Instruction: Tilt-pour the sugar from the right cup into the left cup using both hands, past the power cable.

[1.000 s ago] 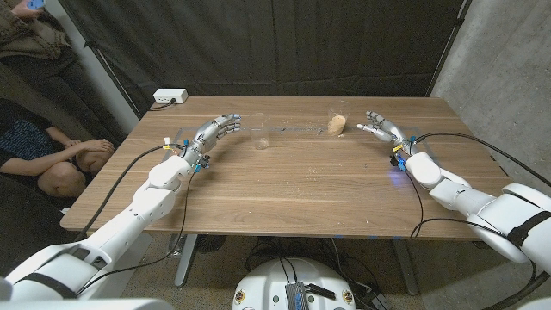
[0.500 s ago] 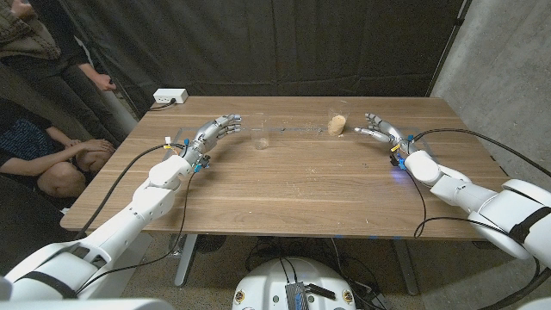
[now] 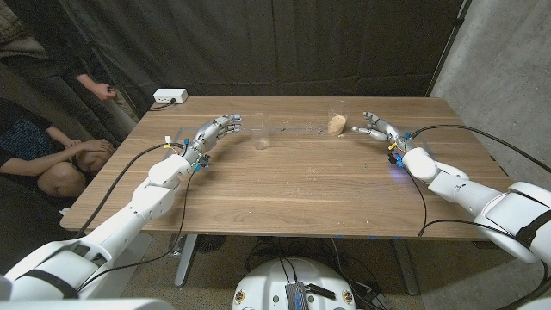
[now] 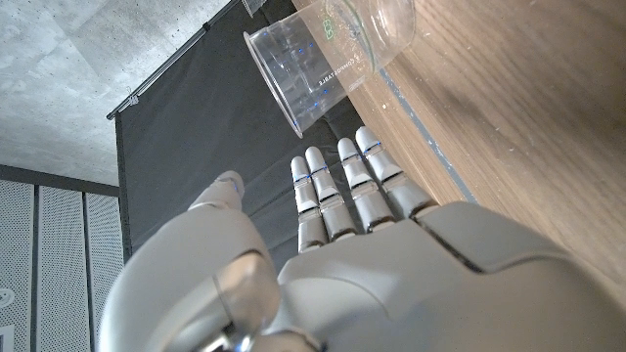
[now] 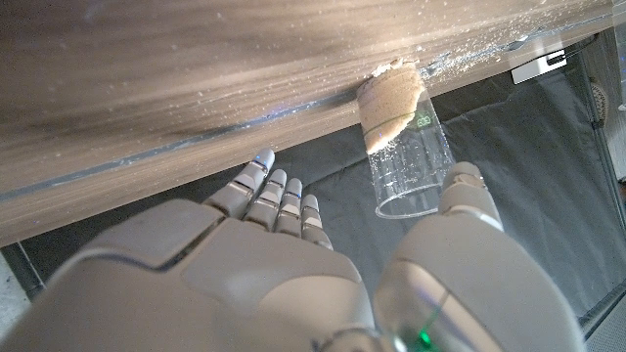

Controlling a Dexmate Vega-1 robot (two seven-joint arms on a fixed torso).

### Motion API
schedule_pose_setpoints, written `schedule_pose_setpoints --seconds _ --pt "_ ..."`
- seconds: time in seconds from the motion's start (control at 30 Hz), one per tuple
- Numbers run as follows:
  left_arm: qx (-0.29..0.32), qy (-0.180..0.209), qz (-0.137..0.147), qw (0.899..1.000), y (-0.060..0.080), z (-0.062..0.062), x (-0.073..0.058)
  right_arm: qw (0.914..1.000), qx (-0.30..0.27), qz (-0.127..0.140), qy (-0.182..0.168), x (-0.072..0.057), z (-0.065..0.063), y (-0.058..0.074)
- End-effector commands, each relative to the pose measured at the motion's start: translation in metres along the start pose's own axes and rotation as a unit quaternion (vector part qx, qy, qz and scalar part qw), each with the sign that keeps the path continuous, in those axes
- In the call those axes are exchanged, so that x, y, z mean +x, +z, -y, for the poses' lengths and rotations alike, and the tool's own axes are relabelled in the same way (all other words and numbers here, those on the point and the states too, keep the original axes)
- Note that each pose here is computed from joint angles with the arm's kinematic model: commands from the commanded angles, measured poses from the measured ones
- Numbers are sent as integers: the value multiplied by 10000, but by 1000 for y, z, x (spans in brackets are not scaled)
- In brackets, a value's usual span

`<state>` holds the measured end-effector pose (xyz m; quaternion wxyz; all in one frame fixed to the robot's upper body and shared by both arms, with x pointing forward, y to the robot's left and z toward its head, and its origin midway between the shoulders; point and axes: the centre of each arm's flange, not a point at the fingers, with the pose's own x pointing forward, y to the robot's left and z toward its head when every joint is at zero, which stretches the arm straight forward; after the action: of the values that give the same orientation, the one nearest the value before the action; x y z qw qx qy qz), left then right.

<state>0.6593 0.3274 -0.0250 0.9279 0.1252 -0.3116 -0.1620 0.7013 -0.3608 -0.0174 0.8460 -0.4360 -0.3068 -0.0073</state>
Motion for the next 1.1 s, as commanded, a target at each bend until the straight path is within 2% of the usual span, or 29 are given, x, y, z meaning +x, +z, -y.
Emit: schedule_pose_setpoints --seconds 0.03,0.63,0.87,1.1 --pt "-8 -4 -16 10000 -2 -6 1 9998 26 -135 166 13 -8 7" --pt "-52 25 -49 10000 -7 -11 3 9989 39 -304 357 39 -18 19" --pt "-60 13 -65 10000 -9 -12 6 9986 102 -398 323 48 -19 23" --pt "-66 10 -47 10000 -8 -15 8 9987 133 -377 318 54 -19 30"
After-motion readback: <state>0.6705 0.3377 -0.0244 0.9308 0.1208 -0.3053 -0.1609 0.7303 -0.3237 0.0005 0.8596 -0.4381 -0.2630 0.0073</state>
